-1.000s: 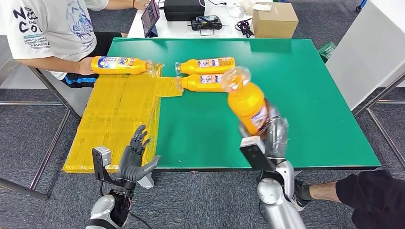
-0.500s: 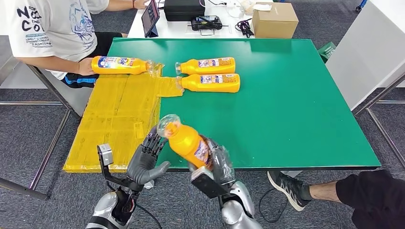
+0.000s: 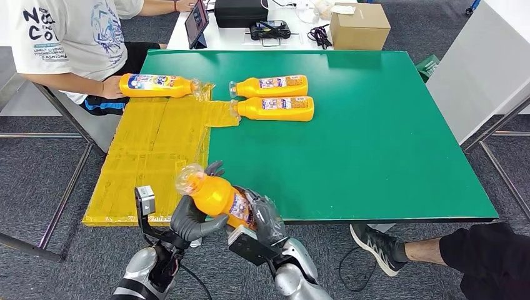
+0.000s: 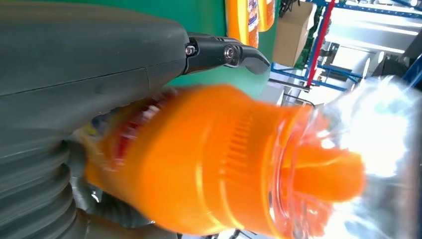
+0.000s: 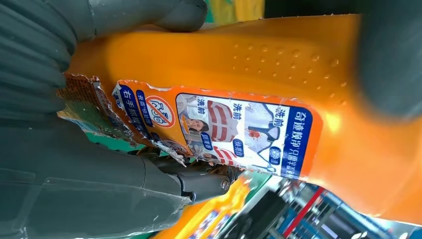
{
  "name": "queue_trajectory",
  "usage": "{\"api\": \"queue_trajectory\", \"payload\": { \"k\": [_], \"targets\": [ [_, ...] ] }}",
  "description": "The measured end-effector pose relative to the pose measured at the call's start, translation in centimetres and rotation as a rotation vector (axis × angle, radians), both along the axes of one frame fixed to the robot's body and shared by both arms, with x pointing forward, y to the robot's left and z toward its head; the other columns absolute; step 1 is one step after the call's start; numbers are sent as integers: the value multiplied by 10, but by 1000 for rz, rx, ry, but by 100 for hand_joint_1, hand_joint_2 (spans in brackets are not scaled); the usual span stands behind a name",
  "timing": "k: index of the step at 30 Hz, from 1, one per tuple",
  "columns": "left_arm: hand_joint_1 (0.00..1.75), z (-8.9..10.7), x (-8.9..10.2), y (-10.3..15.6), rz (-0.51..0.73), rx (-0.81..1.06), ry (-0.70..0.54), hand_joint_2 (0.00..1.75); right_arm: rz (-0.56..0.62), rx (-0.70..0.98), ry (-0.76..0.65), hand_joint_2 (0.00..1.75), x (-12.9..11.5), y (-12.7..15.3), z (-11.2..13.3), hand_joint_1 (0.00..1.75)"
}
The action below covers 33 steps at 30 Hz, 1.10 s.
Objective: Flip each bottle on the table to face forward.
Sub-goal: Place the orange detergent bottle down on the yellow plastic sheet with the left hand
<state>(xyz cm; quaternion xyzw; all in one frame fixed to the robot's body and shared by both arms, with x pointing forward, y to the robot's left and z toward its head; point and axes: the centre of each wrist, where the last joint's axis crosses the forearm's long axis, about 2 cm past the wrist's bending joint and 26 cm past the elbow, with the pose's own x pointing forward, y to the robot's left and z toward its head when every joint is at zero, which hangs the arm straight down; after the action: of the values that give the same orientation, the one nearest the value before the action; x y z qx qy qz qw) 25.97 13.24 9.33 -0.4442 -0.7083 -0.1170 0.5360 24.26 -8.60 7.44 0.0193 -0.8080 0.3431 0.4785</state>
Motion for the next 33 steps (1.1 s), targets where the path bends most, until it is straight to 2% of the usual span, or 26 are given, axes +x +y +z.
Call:
{"api": "queue_trajectory", "payload": {
  "k": [7, 9, 13, 14, 29, 30, 33],
  "targets": [
    [0, 1, 2, 2, -26, 2, -27, 175, 102, -38, 28, 175, 0, 14, -1, 175],
    [9, 0, 2, 4, -35, -1, -32, 175, 114, -45, 32, 175, 1, 16, -2, 175],
    [170, -2, 1, 8, -53, -21, -41, 175, 134, -54, 38, 175, 3, 18, -3, 175],
    [175, -3, 0, 8, -57, -29, -41, 175, 137, -56, 40, 175, 3, 18, -3, 175],
    [175, -9, -6, 13, -61, -76, -32, 175, 167, -66, 59, 175, 0, 22, -7, 175],
    [175, -9, -6, 13, -61, -77, -32, 175, 167, -66, 60, 175, 0, 22, -7, 173],
    [175, -10, -6, 14, -59, -81, -31, 175, 169, -66, 62, 175, 0, 22, -7, 152]
  ]
}}
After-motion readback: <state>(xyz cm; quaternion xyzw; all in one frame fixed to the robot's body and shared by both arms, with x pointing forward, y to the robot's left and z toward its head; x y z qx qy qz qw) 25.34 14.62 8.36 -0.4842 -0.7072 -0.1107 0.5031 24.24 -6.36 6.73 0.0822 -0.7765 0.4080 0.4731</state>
